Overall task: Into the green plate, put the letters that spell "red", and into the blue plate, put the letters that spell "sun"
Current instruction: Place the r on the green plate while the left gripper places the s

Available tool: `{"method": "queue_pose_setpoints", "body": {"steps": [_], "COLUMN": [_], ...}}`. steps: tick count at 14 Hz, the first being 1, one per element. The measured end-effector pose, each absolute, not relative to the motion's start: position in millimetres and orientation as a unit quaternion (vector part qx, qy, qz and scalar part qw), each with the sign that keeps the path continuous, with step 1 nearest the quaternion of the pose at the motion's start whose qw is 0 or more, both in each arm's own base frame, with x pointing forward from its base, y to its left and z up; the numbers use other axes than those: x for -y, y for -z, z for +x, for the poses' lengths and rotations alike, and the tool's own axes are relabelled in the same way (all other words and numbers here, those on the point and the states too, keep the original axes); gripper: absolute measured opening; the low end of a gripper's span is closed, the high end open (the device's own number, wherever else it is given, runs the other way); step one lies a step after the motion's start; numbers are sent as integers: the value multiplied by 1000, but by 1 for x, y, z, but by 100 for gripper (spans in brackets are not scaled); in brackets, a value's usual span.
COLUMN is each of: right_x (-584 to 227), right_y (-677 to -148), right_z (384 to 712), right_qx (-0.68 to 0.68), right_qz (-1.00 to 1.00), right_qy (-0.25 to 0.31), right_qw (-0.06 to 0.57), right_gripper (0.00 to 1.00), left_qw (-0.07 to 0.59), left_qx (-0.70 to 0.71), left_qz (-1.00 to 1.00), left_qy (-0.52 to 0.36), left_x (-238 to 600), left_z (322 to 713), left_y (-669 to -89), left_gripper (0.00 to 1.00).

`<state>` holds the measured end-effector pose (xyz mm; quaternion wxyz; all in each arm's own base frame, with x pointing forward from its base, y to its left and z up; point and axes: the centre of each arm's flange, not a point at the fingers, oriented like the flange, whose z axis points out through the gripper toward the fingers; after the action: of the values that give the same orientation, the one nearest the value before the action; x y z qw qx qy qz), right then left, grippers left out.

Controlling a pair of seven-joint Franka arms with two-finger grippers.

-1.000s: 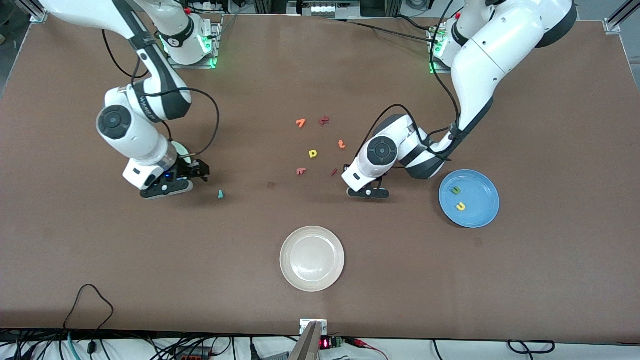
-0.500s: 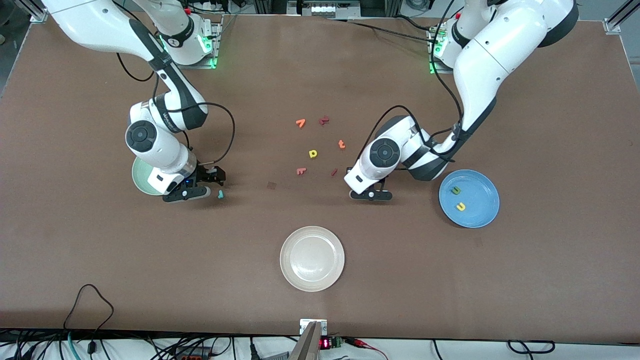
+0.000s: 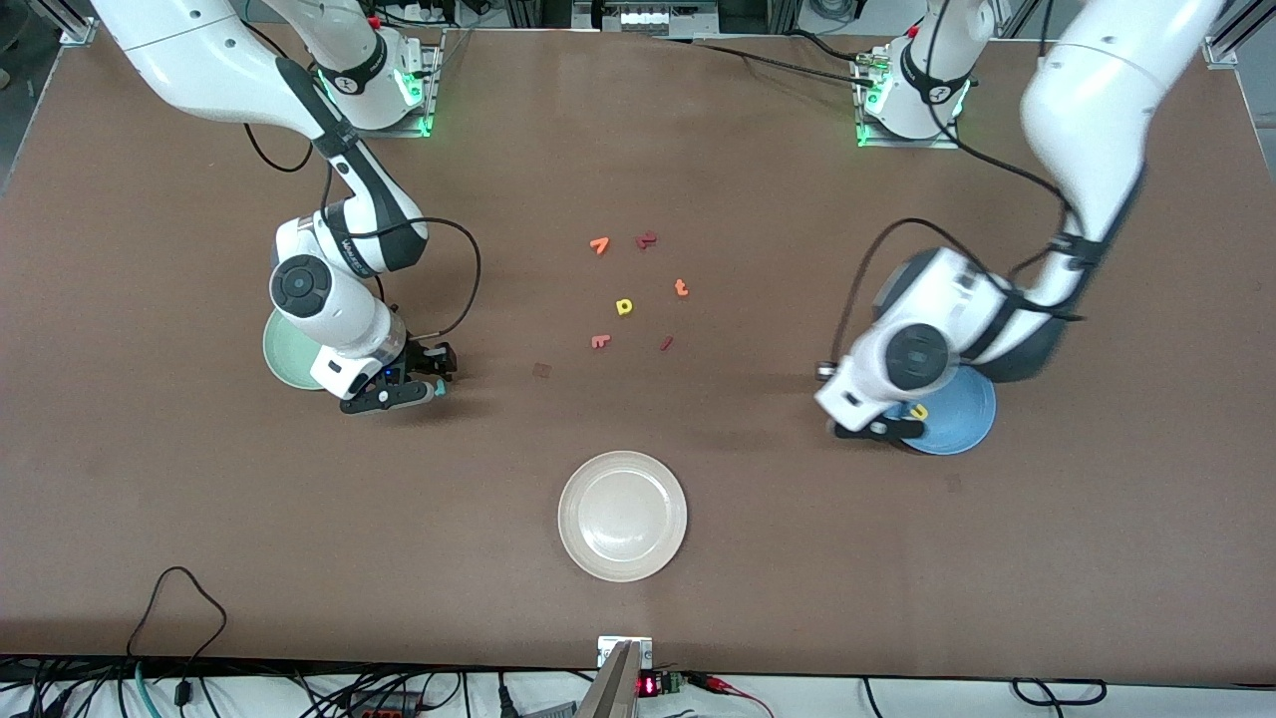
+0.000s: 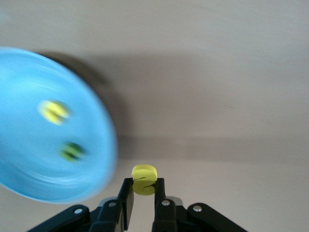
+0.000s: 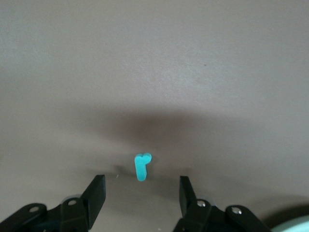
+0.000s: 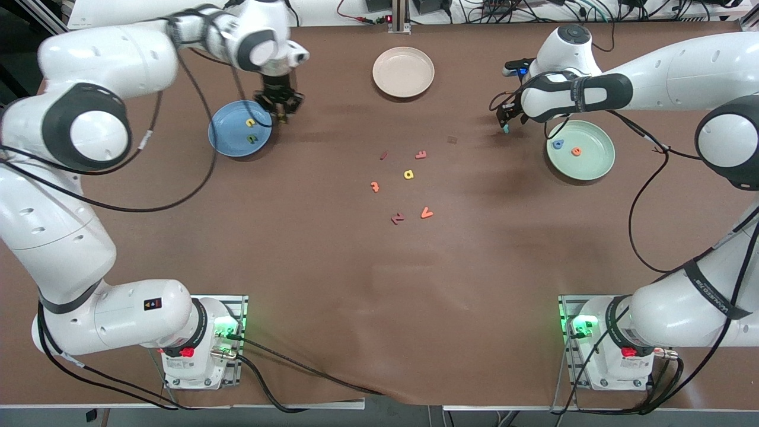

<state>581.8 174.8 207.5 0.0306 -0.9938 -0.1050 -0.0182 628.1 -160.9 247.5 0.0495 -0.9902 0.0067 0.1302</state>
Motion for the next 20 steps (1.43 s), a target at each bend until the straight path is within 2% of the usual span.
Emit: {"method": "queue_pose_setpoints", "body": {"steps": [3,8,11,15,16,17,19,20], "right_x": [-178,-178,-179,-177,-177,-175,-175,-174], "right_y": [-200,-187,-177,-177,-177,-177,-178,-178], "right_z": [583,585,584,586,586,587,588,588], "right_qx": [107,104,105,105,105,105,105,104], "right_qz": [-994,-994,-994,-994,-994,-994,-994,-994], "right_qy": [14,21,21,24,24,25,26,26], "right_qw": [31,36,36,33,33,32,31,31], "right_gripper": [50,50,50,49,48,39,35,26], "left_qw": [39,60,62,60,58,57,62,65], "left_qx": [-30,-67,-69,-73,-78,-85,-96,-96], "left_qz": [-990,-988,-988,-988,-989,-989,-987,-986], "left_qy": [-134,-126,-126,-119,-113,-107,-110,-118], "left_x": [84,64,65,70,78,90,114,122], "left_z": [641,643,643,645,646,647,648,647], "left_y": [-232,-206,-206,-214,-222,-236,-279,-302], "left_gripper": [22,23,46,82,93,100,100,100]}}
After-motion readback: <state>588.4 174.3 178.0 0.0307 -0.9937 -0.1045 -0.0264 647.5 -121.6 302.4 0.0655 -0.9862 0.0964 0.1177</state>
